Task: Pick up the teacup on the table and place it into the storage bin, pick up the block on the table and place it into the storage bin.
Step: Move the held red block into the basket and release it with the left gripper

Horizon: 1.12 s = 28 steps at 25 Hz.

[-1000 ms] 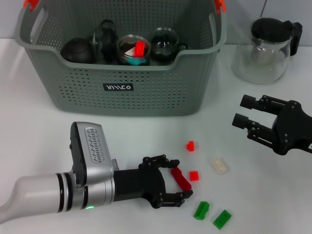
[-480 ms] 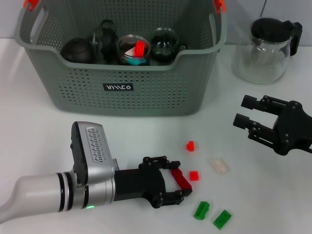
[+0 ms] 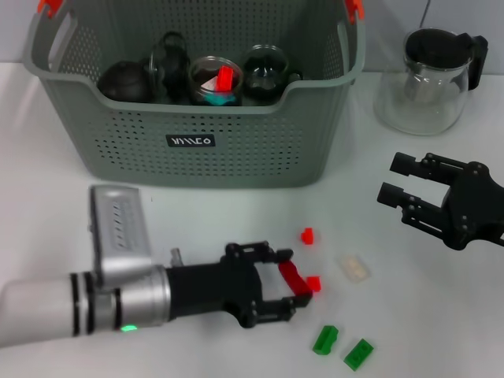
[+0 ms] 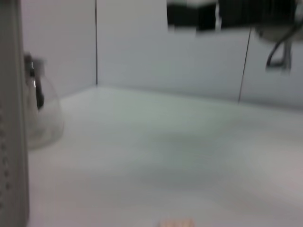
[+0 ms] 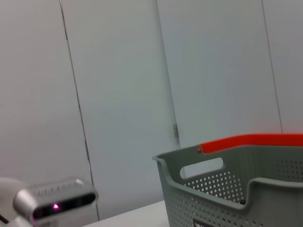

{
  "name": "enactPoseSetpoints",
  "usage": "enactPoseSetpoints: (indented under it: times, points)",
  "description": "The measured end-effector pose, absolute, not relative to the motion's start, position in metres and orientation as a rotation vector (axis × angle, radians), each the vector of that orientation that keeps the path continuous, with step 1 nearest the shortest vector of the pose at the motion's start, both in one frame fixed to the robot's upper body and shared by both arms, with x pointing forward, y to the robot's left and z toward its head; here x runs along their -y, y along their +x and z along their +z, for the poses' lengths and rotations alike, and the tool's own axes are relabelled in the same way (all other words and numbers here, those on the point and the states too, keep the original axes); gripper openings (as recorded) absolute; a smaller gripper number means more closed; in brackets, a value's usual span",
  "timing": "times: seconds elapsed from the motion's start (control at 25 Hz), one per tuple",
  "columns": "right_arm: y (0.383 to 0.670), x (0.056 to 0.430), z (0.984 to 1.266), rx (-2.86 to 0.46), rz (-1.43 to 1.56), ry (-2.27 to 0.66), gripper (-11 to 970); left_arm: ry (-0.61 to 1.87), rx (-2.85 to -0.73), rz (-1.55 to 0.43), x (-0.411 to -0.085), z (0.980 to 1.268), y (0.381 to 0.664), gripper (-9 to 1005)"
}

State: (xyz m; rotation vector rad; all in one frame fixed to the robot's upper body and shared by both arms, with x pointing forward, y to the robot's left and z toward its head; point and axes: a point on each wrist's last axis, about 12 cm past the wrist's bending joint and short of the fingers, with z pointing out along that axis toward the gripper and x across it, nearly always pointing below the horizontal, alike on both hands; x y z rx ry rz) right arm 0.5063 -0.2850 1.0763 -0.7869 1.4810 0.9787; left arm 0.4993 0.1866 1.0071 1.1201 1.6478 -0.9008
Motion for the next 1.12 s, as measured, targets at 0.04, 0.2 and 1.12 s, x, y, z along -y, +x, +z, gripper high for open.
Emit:
enactPoseSetpoints:
  times: [0.04,0.2,1.12]
  points:
    - [0.506,0.285,1.076,-1.481,0.979,-0.787,548,1.102,-1.647,-0.909,-0.191,1.01,0.5,678]
    - [0.506,0.285,1.076,-1.482,0.979,-0.786,548,1.018,-1.661,-0.935,-0.216,1.024,0.501,678]
    - [0.507,0.283,1.077,-1.478,0.985,-0.791,548,0.712,-1.477,-1.232,-0.295,1.136,0.534,693]
